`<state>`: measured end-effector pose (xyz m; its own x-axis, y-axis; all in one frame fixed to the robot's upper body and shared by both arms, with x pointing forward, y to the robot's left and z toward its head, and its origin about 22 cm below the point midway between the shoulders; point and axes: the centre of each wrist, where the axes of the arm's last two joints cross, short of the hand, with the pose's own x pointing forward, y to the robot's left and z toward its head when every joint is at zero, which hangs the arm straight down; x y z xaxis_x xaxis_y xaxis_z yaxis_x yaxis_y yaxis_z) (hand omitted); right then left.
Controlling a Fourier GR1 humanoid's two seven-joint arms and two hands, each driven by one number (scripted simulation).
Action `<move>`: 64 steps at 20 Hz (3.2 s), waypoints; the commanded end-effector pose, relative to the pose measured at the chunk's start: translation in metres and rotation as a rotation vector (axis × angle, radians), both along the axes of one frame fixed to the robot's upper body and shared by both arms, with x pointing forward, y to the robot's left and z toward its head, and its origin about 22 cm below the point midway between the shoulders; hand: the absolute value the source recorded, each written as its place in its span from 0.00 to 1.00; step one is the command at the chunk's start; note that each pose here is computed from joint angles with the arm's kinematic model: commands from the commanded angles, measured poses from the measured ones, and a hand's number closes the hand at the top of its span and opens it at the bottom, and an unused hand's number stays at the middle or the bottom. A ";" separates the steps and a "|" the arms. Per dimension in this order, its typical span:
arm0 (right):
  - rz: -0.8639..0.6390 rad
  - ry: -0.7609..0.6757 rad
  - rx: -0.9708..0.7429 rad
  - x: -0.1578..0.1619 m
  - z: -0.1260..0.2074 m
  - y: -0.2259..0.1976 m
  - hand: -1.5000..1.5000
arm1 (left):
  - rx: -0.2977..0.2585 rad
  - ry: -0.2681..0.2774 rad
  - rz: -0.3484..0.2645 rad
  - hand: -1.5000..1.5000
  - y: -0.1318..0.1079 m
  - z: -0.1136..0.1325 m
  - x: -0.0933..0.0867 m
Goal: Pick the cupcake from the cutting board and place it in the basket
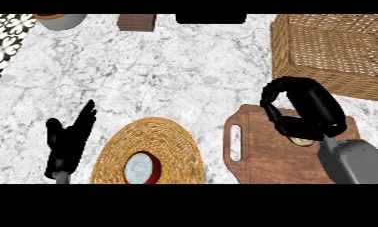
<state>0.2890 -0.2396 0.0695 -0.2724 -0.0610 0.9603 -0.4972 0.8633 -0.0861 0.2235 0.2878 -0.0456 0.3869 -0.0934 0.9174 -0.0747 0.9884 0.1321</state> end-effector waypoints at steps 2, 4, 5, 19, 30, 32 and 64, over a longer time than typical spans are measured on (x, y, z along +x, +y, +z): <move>-0.012 -0.129 -0.092 -0.014 -0.015 0.052 0.00 | 0.000 0.159 -0.011 0.50 -0.006 -0.015 -0.019; -0.104 -0.140 -0.180 -0.025 -0.010 0.058 0.00 | -0.007 0.176 0.011 0.50 0.012 -0.002 -0.014; -0.117 -0.122 -0.273 -0.012 -0.004 0.059 0.00 | 0.007 0.164 -0.012 0.50 0.002 -0.018 -0.030; -0.365 -0.243 -1.152 -0.021 0.194 -0.050 0.00 | -0.002 0.180 0.033 0.50 0.017 -0.013 -0.036; -0.111 0.019 -1.449 -0.039 0.258 -0.077 0.00 | -0.015 0.164 0.007 0.50 0.010 0.003 -0.021; -0.122 0.028 -1.462 -0.040 0.263 -0.076 0.00 | 0.014 0.165 0.000 0.50 0.003 -0.003 -0.024; -0.096 0.073 -1.377 -0.040 0.063 -0.059 0.00 | -0.004 0.148 -0.003 0.50 0.022 0.005 -0.022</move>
